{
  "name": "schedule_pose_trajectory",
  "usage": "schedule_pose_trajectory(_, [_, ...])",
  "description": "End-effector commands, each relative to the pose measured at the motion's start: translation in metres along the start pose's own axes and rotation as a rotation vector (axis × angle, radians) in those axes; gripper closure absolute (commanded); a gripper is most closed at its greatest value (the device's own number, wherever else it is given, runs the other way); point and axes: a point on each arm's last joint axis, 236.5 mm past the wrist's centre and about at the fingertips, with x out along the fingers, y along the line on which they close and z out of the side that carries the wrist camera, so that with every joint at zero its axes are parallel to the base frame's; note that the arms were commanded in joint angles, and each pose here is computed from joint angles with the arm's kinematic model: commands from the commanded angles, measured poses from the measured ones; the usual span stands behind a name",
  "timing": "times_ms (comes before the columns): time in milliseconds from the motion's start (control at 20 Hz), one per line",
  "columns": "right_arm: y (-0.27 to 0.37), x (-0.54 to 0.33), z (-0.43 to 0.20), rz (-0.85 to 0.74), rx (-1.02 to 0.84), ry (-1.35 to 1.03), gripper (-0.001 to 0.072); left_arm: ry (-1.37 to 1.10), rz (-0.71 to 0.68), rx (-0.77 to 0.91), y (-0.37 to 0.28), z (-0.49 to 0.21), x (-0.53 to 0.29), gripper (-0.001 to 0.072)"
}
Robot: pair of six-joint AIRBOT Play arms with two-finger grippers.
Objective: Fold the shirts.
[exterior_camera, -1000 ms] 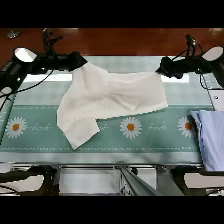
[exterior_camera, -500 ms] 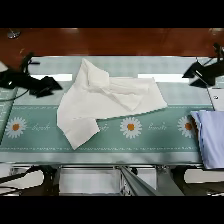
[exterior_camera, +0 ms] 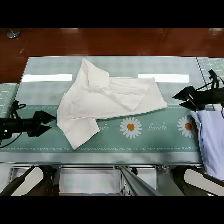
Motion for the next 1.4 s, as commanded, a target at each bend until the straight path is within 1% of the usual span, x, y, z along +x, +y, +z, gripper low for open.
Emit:
schedule_pose_trajectory(0, [0.016, 0.013, -0.015, 0.038, -0.035, 0.013, 0.0086, -0.031, -0.068, -0.067, -0.004, -0.006, 0.013, 0.0007])
schedule_pose_trajectory(150, [0.021, 0.017, -0.012, 0.034, -0.041, -0.002, 0.0087, -0.039, -0.064, -0.038, -0.013, -0.006, 0.028, 0.0007])
schedule_pose_trajectory(350, [0.014, 0.014, 0.000, 0.024, 0.015, -0.047, 0.0087, -0.013, -0.088, -0.011, -0.035, -0.014, 0.051, 0.0010])
schedule_pose_trajectory(400, [0.011, 0.012, 0.002, 0.022, 0.026, -0.055, 0.0087, 0.000, -0.083, 0.002, -0.035, -0.017, 0.055, 0.0040])
schedule_pose_trajectory(450, [0.006, 0.010, 0.005, 0.020, 0.039, -0.063, 0.0087, 0.004, -0.083, 0.014, -0.035, -0.016, 0.055, 0.0280])
schedule_pose_trajectory(500, [0.000, 0.007, 0.007, 0.009, 0.048, -0.070, 0.0087, 0.000, -0.087, 0.041, -0.036, -0.014, 0.054, 0.0639])
schedule_pose_trajectory(550, [-0.009, 0.004, 0.007, -0.014, 0.053, -0.073, 0.0087, -0.002, -0.093, 0.068, -0.038, -0.012, 0.052, 0.0691])
schedule_pose_trajectory(700, [-0.053, 0.002, 0.000, -0.169, 0.090, -0.041, 0.0087, 0.003, -0.112, 0.112, -0.048, -0.009, 0.047, 0.0691])
schedule_pose_trajectory(750, [-0.059, 0.008, -0.004, -0.186, 0.108, -0.015, 0.0088, 0.002, -0.115, 0.116, -0.050, -0.008, 0.046, 0.0691])
schedule_pose_trajectory(950, [-0.050, 0.046, -0.006, -0.122, 0.148, 0.041, 0.0089, 0.001, -0.116, 0.118, -0.051, -0.007, 0.046, 0.0691])
schedule_pose_trajectory(1100, [-0.029, 0.069, 0.003, -0.039, 0.168, 0.064, 0.0093, 0.001, -0.116, 0.118, -0.051, -0.007, 0.046, 0.0691])
schedule_pose_trajectory(1350, [-0.005, 0.101, 0.002, -0.023, 0.130, 0.177, 0.0094, 0.000, -0.116, 0.118, -0.051, -0.007, 0.046, 0.0691])
